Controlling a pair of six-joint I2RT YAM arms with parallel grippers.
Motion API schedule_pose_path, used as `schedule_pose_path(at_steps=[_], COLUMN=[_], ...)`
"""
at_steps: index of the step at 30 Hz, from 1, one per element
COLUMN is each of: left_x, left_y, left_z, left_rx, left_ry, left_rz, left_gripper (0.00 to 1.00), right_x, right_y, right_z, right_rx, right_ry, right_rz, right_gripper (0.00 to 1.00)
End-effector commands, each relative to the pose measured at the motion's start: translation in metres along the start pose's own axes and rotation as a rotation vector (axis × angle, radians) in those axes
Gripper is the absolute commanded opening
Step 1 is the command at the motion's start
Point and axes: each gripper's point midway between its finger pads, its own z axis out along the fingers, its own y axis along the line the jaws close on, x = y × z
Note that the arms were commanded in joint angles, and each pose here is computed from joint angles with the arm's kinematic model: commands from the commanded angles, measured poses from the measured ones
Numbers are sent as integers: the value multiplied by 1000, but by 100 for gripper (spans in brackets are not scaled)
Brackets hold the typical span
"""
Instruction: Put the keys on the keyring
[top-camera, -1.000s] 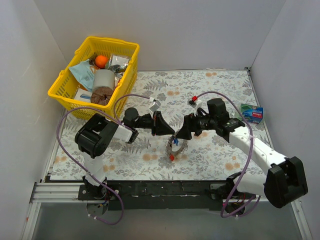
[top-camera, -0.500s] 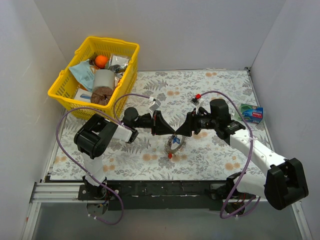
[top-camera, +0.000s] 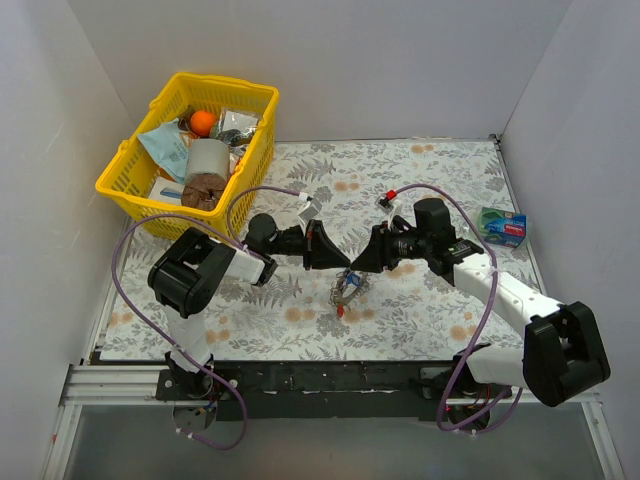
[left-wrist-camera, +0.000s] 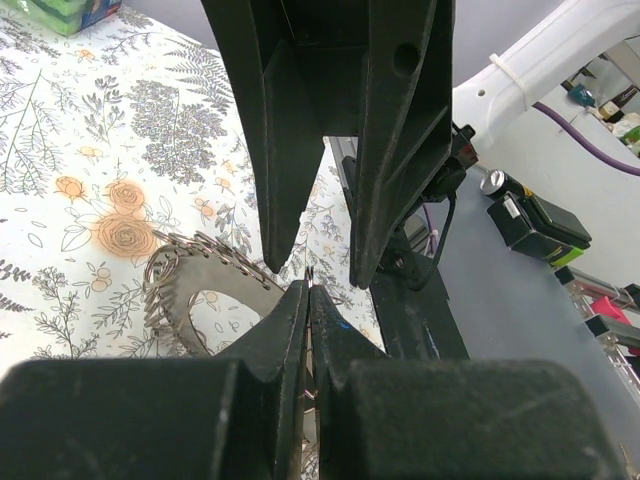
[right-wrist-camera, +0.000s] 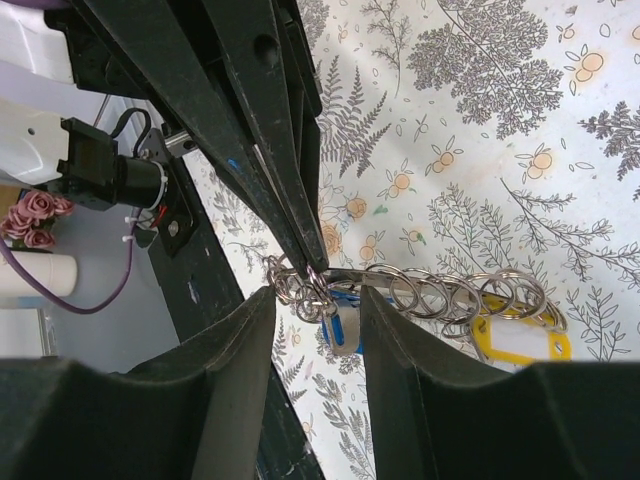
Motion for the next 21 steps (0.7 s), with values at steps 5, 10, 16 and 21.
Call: schedule_pose_path(at_steps=[5, 10, 16, 21], left_x=[-71, -70, -69, -69], left_y=[-61, -61, -61, -61], left_z=[2, 2, 3, 3], left_rx=[177, 177, 180, 180], left_ry=[-186, -185, -183, -183], left_rz=[558, 556, 556, 558], left_gripper=[0, 0, 0, 0], right_x=[2, 3, 6, 7], right_y=[-1, -1, -1, 0], right_z=[2, 3, 3, 4], right_rx=[-8, -19, -27, -32], right_ry=[15, 20, 28, 32], right_rz=[-1, 3, 11, 13], right_gripper=[43, 35, 24, 16])
